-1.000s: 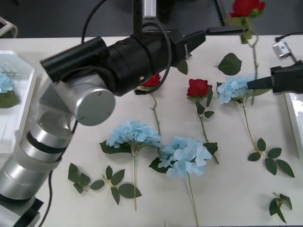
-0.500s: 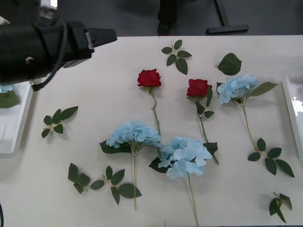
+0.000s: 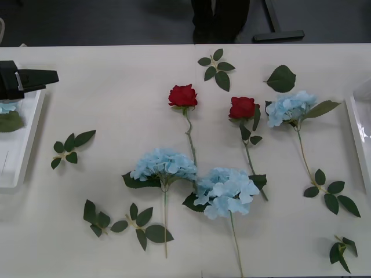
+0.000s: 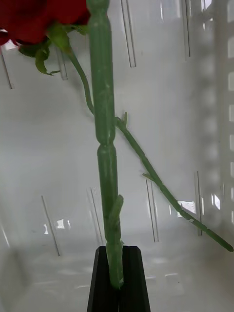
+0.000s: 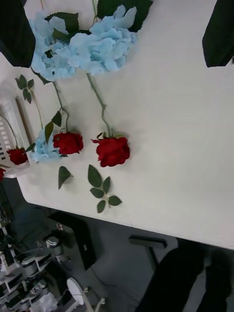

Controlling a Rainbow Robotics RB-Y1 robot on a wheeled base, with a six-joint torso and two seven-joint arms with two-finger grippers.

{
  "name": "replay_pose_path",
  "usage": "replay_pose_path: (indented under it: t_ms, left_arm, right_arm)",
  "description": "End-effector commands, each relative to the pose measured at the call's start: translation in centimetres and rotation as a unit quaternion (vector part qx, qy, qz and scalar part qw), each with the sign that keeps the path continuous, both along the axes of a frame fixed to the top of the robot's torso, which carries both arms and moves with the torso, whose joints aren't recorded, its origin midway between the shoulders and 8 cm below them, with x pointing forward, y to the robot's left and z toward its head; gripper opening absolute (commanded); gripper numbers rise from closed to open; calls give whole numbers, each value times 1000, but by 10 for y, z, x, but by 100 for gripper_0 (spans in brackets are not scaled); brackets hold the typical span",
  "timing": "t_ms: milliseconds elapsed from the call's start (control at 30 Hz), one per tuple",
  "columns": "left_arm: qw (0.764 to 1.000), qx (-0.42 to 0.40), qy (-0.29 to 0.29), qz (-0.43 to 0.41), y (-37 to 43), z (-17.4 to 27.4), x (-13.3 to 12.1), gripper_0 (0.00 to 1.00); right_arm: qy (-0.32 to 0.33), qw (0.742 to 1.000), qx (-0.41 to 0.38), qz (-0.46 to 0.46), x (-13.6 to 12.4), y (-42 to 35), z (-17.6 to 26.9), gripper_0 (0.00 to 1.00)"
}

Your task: Place the red flowers into the right box and the blue flowers into the left box. If a person shows an open palm, hand one flower to the person first, then continue sorting.

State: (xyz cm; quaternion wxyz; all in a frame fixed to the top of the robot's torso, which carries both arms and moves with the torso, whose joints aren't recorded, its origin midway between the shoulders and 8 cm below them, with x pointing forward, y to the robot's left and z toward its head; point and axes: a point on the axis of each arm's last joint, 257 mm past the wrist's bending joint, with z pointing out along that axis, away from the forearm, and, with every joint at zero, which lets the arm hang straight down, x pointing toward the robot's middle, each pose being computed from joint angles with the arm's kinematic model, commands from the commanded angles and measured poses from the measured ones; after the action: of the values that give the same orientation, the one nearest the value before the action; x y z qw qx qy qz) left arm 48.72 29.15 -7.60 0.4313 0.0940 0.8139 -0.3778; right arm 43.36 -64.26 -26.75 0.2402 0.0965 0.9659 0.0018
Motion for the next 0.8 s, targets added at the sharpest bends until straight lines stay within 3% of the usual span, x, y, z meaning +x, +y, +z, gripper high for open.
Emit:
replay_pose_path:
  t_ms: [33, 233, 267, 300, 367, 433, 600, 800]
  left_arm:
    - [995, 85, -57, -2, 57, 1, -3, 100]
    - [989, 128, -78, -2, 90, -18, 0, 100]
    - [987, 135, -82, 0, 96, -22, 0, 100]
    - [985, 145, -89, 4, 103, -27, 1, 100]
    - [982, 162, -100, 9, 113, -37, 2, 100]
    - [978, 176, -109, 16, 121, -44, 1, 100]
    - [964, 229, -129, 40, 148, -62, 1, 100]
    - [961, 243, -127, 34, 151, -68, -2, 100]
  right_arm:
    - [16, 999, -30, 11, -11, -2, -36, 0]
    - [34, 998, -57, 22, -17, -7, -50, 0]
    - [31, 998, -55, 21, -16, -6, -50, 6]
    - [27, 998, -49, 19, -14, -4, -49, 32]
    - [17, 999, -38, 19, -10, 1, -46, 59]
    - [13, 999, -37, 31, -6, 6, -45, 71]
    - [1, 997, -26, 73, 3, 21, -32, 84]
    - [0, 989, 12, 147, 15, 66, -2, 91]
